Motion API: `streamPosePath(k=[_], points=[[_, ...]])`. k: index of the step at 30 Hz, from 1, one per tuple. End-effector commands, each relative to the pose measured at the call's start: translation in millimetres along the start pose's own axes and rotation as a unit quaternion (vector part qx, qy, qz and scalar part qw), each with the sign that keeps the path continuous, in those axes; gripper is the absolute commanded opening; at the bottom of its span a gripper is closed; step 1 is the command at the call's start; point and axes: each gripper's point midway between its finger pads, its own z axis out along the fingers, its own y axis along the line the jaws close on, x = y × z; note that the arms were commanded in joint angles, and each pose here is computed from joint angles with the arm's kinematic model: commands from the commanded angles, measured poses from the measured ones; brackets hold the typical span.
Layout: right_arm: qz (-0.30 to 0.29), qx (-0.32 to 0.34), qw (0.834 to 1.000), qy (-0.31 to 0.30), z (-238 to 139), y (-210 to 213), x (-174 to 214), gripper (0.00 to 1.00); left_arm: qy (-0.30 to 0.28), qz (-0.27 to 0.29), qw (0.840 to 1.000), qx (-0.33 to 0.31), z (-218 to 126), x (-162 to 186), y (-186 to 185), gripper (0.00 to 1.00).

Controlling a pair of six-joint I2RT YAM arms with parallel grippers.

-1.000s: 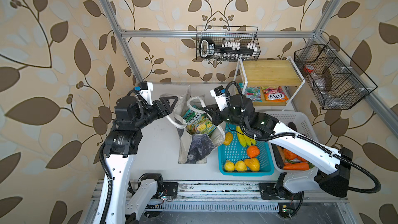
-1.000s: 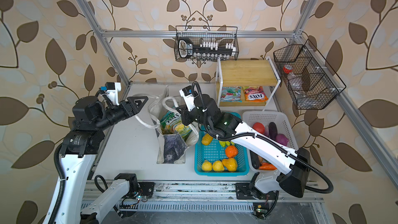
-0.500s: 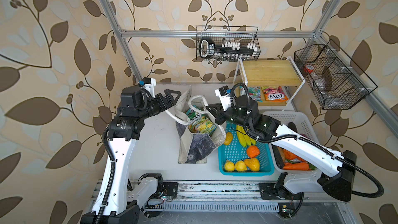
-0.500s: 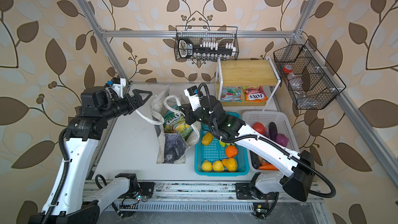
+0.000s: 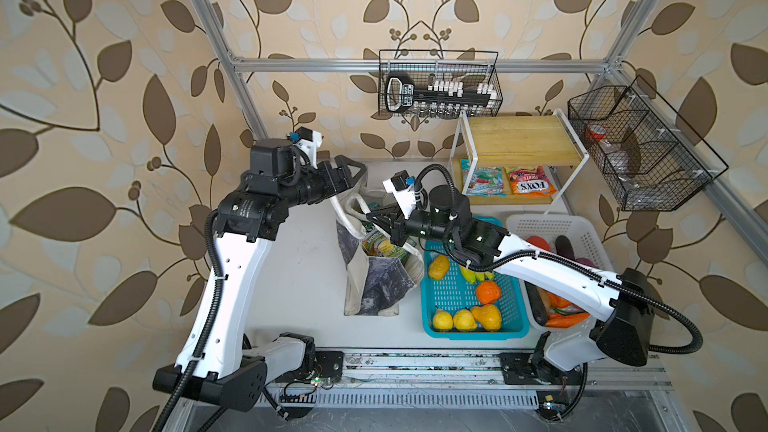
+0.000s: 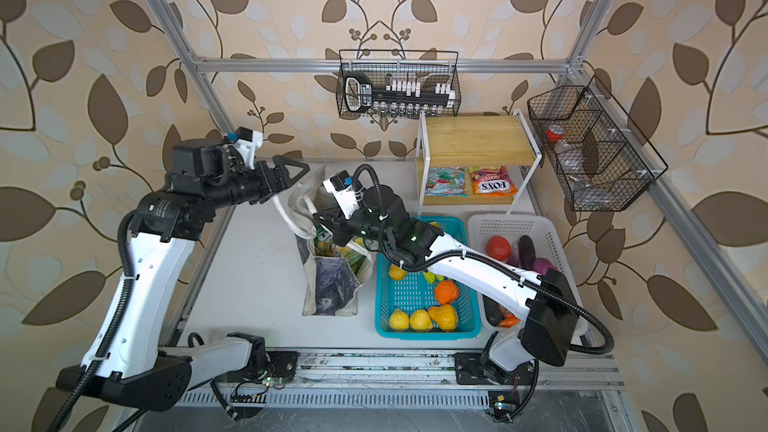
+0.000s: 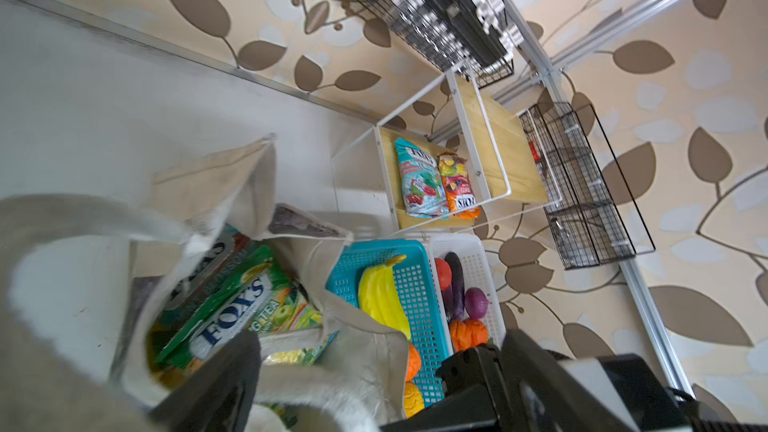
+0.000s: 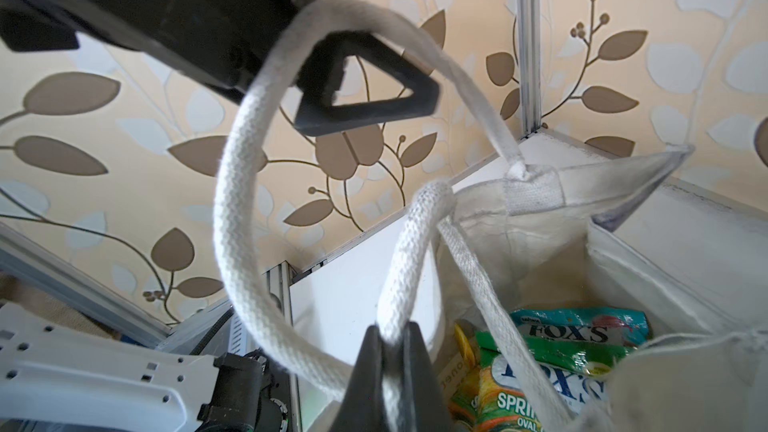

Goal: Place the food into the grocery bag and tie it

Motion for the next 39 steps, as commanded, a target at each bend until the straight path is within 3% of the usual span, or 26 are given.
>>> streamPosePath(k=[1, 4, 11, 16, 23, 26, 29, 34, 39], points=[[-0.042, -0.048, 0.997, -0.033, 0.6, 17.7, -5.1, 0.00, 0.007, 0.004, 1.000, -0.005, 15.1, -6.3, -9.5, 0.92], [-0.069, -0.060, 0.995, -0.046, -3.6, 18.5, -1.6, 0.00, 0.014, 0.010, 1.000, -0.014, 30.0, -11.4, -12.4, 0.99], [-0.064, -0.073, 0.995, -0.038, -0.8, 0.0, 8.6, 0.00, 0.098, 0.065, 0.989, -0.092, 77.5, 1.3, -15.5, 0.99], [-0.076, -0.069, 0.992, -0.070, -16.7, -4.0, 10.2, 0.00, 0.095, 0.076, 0.983, -0.134, 92.1, -4.6, 2.8, 0.99], [-0.103, -0.085, 0.988, -0.084, -15.7, -10.1, 7.1, 0.00, 0.212, 0.106, 0.961, -0.140, 110.0, 33.4, 10.5, 0.99], [-0.102, -0.098, 0.985, -0.094, -11.5, -9.9, 0.1, 0.00, 0.223, 0.127, 0.957, -0.132, 108.5, 38.1, 10.5, 0.99], [-0.110, -0.110, 0.982, -0.106, -7.2, -2.3, -6.0, 0.00, 0.228, 0.140, 0.948, -0.171, 105.1, 38.2, 25.9, 0.99], [-0.117, -0.117, 0.981, -0.102, 4.5, 5.1, -4.3, 0.00, 0.175, 0.148, 0.960, -0.159, 94.3, 24.0, 15.1, 0.99], [-0.113, -0.117, 0.982, -0.101, 9.3, 2.0, 0.7, 0.00, 0.152, 0.152, 0.953, -0.213, 71.6, 17.8, 28.9, 0.99]])
